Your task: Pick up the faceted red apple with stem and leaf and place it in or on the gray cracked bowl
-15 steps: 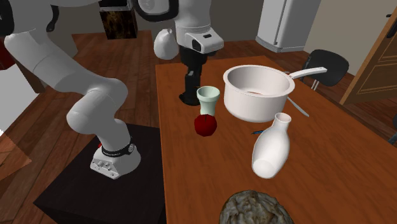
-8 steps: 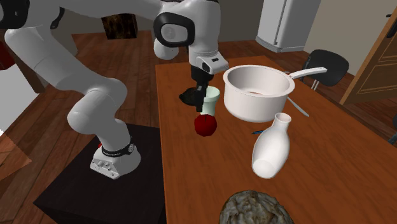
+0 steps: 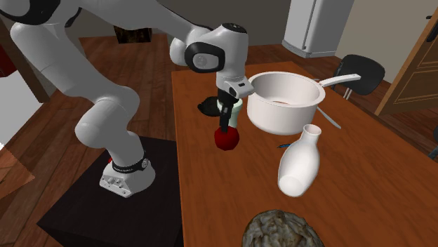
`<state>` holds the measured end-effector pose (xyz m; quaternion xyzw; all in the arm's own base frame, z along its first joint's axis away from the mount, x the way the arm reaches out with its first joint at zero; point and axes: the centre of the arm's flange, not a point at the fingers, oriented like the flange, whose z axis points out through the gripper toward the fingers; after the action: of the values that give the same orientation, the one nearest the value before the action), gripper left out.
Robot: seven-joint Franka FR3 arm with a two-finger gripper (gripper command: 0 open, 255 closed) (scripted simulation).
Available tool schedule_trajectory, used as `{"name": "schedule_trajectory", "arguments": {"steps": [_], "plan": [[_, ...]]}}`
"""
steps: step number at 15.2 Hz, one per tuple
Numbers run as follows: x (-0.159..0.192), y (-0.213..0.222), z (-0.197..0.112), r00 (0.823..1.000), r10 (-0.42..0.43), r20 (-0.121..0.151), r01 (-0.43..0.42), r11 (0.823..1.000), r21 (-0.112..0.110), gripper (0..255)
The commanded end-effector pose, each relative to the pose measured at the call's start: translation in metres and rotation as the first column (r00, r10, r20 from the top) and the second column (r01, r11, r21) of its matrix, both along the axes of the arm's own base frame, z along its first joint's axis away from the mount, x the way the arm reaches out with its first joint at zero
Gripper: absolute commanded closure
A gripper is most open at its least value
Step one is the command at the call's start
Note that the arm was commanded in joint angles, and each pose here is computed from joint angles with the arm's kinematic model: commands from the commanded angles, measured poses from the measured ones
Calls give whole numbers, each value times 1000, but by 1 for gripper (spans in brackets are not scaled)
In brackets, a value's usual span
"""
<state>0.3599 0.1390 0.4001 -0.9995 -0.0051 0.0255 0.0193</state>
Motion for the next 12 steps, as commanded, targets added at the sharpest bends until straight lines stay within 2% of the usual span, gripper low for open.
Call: {"name": "schedule_trajectory", "arguments": {"steps": [1,5,12], "plan": [[-1,1,-11,1000,-1,0,1,1000,0,0],[-2,2,-30,1000,-1,0,1,1000,0,0],[-2,2,-30,1000,-1,0,1,1000,0,0]]}}
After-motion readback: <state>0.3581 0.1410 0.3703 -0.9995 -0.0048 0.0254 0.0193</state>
